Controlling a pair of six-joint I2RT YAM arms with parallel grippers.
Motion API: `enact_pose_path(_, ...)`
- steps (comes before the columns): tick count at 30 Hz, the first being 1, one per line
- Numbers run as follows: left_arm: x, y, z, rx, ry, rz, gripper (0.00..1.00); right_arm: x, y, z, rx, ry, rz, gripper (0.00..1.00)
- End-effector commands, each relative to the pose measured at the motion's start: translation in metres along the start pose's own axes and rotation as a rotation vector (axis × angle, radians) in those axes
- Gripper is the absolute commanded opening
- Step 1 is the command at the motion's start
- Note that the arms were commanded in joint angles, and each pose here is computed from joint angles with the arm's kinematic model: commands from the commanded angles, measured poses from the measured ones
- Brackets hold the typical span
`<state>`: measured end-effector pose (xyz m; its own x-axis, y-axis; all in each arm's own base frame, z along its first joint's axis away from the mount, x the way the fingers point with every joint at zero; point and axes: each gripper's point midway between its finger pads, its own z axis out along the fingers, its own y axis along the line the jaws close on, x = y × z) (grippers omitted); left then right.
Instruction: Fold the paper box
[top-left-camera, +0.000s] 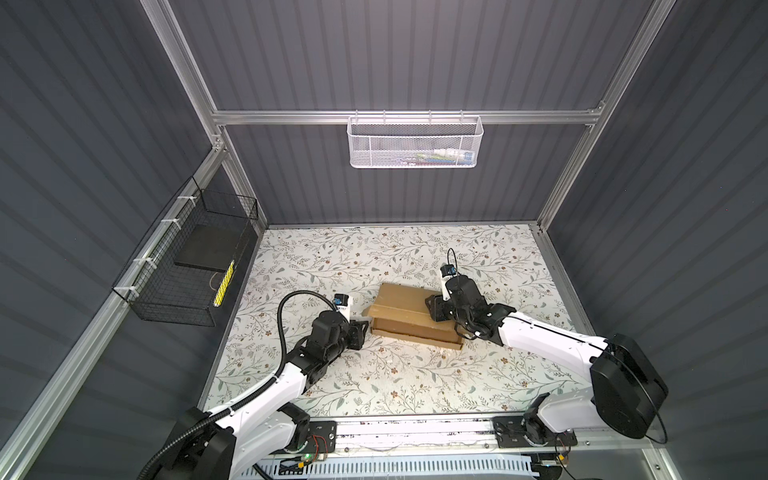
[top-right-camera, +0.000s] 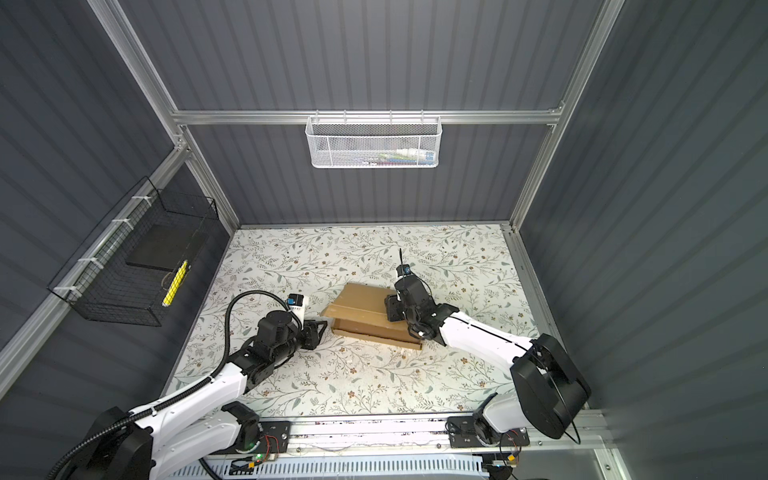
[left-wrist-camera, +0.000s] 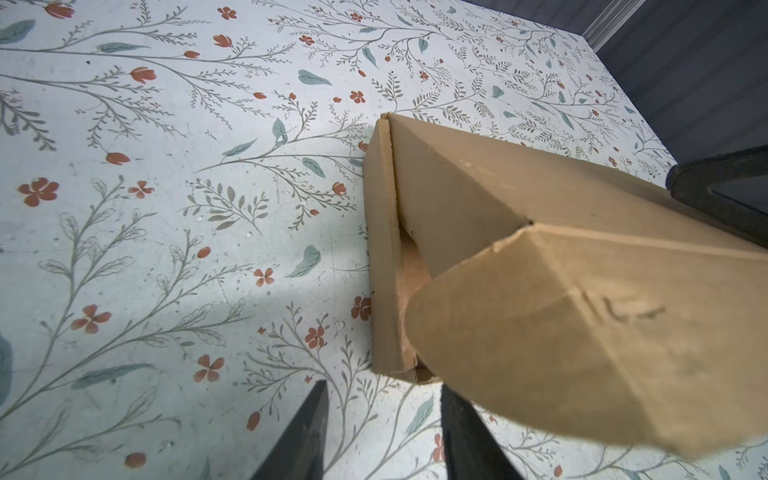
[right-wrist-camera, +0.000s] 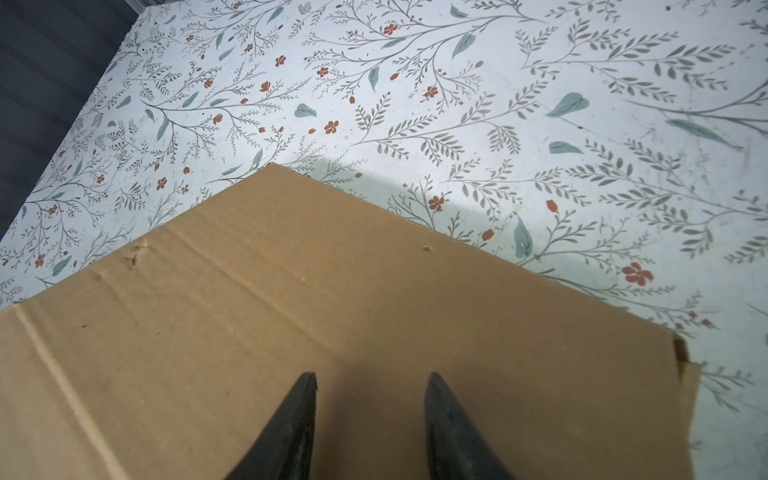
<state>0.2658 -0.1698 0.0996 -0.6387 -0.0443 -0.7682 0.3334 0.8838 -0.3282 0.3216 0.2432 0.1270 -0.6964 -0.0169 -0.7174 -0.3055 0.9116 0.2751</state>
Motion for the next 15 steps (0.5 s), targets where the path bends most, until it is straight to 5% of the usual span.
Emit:
enact_pose_path(1,0.004,0.005,-0.003,-0.031,0.01,-0.016,0.45,0.006,-0.001,0.003,-0.001,0.009,0.009,0.45)
enact_pose_path(15,-0.018,0.018,-0.026,-0.135,-0.051,-0.09,0.46,0.022,-0.007,0.009,0.012,0.045,0.023,0.44)
